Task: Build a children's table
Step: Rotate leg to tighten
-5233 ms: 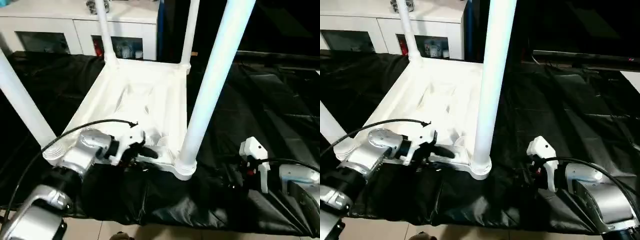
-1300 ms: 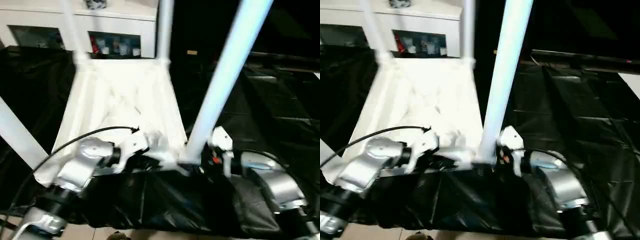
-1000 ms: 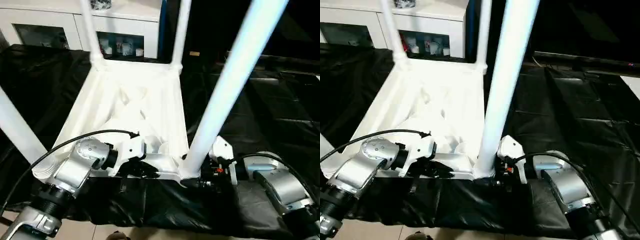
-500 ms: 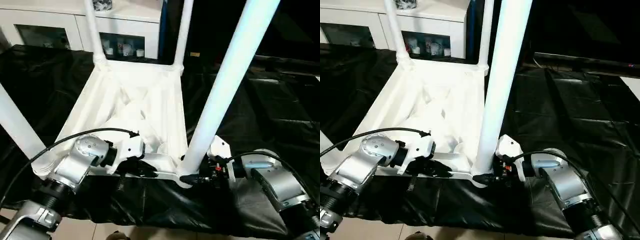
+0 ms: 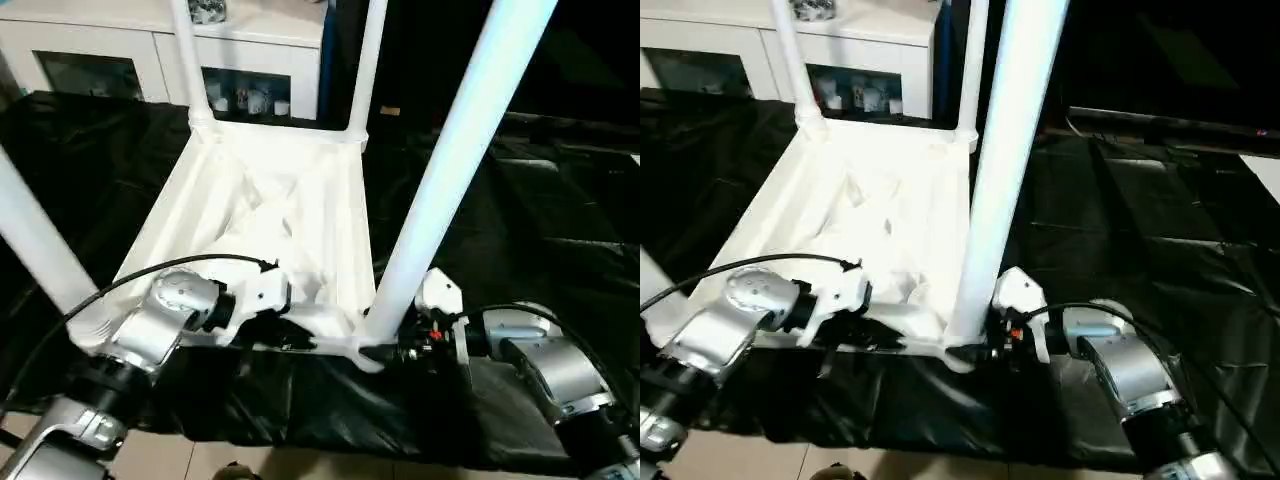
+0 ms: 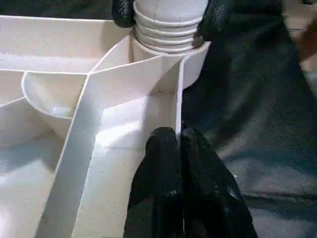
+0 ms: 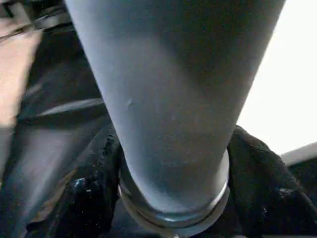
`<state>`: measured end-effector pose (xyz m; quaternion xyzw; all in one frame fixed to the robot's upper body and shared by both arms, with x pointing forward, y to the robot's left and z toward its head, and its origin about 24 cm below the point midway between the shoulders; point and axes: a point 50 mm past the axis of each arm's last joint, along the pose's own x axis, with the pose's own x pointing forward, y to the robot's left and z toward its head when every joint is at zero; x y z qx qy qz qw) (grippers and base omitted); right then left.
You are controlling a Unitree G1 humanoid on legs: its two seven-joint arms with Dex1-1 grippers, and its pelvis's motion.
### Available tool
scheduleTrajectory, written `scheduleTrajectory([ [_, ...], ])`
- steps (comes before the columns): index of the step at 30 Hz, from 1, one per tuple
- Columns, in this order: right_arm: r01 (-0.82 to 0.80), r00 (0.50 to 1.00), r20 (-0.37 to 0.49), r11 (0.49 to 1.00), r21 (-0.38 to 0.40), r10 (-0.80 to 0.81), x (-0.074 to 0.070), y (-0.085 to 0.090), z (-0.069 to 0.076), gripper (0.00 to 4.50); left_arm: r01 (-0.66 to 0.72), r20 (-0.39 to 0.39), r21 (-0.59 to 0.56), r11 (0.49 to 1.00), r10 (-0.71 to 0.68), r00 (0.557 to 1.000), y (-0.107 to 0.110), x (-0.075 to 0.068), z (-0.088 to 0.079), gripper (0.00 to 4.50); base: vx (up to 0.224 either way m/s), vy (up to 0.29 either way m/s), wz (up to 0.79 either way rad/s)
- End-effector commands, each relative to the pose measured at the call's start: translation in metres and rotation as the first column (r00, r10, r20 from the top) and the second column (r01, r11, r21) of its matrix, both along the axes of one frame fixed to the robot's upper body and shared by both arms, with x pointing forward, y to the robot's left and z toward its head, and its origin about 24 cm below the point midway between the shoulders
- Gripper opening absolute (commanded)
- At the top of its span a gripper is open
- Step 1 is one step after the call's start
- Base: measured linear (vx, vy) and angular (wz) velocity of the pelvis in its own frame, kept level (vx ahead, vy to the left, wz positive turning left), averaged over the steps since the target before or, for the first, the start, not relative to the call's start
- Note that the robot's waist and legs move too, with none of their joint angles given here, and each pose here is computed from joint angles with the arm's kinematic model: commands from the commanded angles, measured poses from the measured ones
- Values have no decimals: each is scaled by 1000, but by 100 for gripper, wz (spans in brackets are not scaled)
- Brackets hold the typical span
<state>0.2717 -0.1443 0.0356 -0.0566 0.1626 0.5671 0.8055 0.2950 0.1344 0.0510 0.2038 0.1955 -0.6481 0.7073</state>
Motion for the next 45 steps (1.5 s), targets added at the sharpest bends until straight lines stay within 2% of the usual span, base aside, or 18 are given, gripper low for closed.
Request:
scheduleTrajectory([
  [1,149,989,5,988,28,-149,9,16,-10,267,-156,94,-33,987,159,983,-13,20,11,0,-54,-4,-4],
  [4,196,980,6,980,34,-197,12,20,-12,266,-174,104,-40,984,178,979,-18,22,11,0,-36,1,-5],
  [6,329,944,-3,943,42,-329,21,33,-18,266,-210,113,-64,976,216,970,-35,25,11,0,0,0,0],
  [8,513,858,-8,858,29,-513,34,51,-22,266,-229,125,-82,970,238,963,-59,26,11,0,0,0,0],
  [10,577,817,-17,817,19,-577,38,57,-24,266,-233,132,-87,969,243,961,-69,25,11,0,-23,17,-10],
  [12,594,805,-26,803,46,-593,40,67,-21,266,-229,132,-92,969,239,962,-78,23,10,0,0,0,0],
  [13,591,806,-13,803,78,-592,42,77,-17,266,-228,134,-94,969,239,962,-84,23,10,0,0,0,0],
  [15,571,819,-5,813,111,-574,42,83,-13,266,-227,134,-95,969,238,962,-86,22,10,0,0,0,0],
  [16,550,832,1,825,130,-555,42,86,-10,301,-226,134,-95,969,238,962,-85,22,9,0,0,0,0],
  [17,541,837,6,829,142,-547,43,87,-9,301,-227,136,-95,969,238,962,-84,22,9,0,0,0,0],
  [19,518,852,-9,840,162,-524,42,87,-7,339,-219,136,-93,971,231,963,-82,22,9,0,0,0,0],
  [22,465,882,-13,867,178,-470,39,79,-5,355,-185,144,-87,979,196,970,-73,20,9,0,0,0,0],
  [24,399,913,34,907,134,-407,36,65,-6,381,-139,140,-76,987,149,979,-62,17,8,0,0,0,0],
  [28,289,953,67,955,70,-294,31,37,-6,381,-78,126,-44,996,83,989,-45,13,7,0,0,0,0],
  [29,289,953,67,955,70,-294,31,37,-6,381,-78,126,-44,996,83,989,-45,13,7,0,0,0,0],
  [31,174,982,68,984,29,-175,24,20,-5,381,-9,95,-42,999,13,995,-34,9,9,0,0,0,0],
  [37,0,998,61,1000,20,-1,11,6,3,381,78,45,-54,995,-76,996,-20,4,13,0,47,-26,10],
  [45,-174,985,4,985,10,174,-4,-1,7,381,166,-15,-30,986,-166,986,-4,1,17,0,7,-2,0],
])
